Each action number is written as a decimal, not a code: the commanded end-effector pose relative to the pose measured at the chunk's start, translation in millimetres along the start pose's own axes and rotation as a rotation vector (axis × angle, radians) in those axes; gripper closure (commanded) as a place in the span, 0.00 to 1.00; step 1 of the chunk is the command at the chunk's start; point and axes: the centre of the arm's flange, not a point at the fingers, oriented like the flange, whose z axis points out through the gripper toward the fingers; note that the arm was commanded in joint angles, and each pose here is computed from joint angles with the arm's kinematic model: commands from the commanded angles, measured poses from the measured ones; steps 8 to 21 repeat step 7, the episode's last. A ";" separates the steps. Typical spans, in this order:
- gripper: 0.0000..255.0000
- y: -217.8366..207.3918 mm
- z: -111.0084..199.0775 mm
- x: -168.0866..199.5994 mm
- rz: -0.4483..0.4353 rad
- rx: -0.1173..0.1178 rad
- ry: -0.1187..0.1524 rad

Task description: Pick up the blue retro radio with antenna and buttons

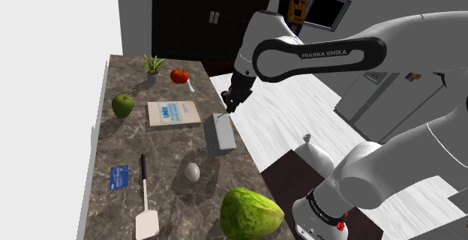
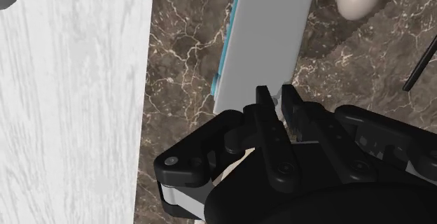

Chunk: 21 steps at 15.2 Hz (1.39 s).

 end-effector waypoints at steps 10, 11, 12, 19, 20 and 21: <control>1.00 -0.7 -33.0 2.8 0.000 0.000 0.001; 1.00 -0.7 -33.0 2.8 0.000 0.000 0.001; 1.00 -0.7 -33.0 2.8 0.000 0.000 0.001; 1.00 -0.7 -33.0 2.8 0.000 0.000 0.001; 1.00 -0.7 -33.0 2.8 0.000 0.000 0.001; 1.00 -0.7 -33.0 2.8 0.000 0.000 0.001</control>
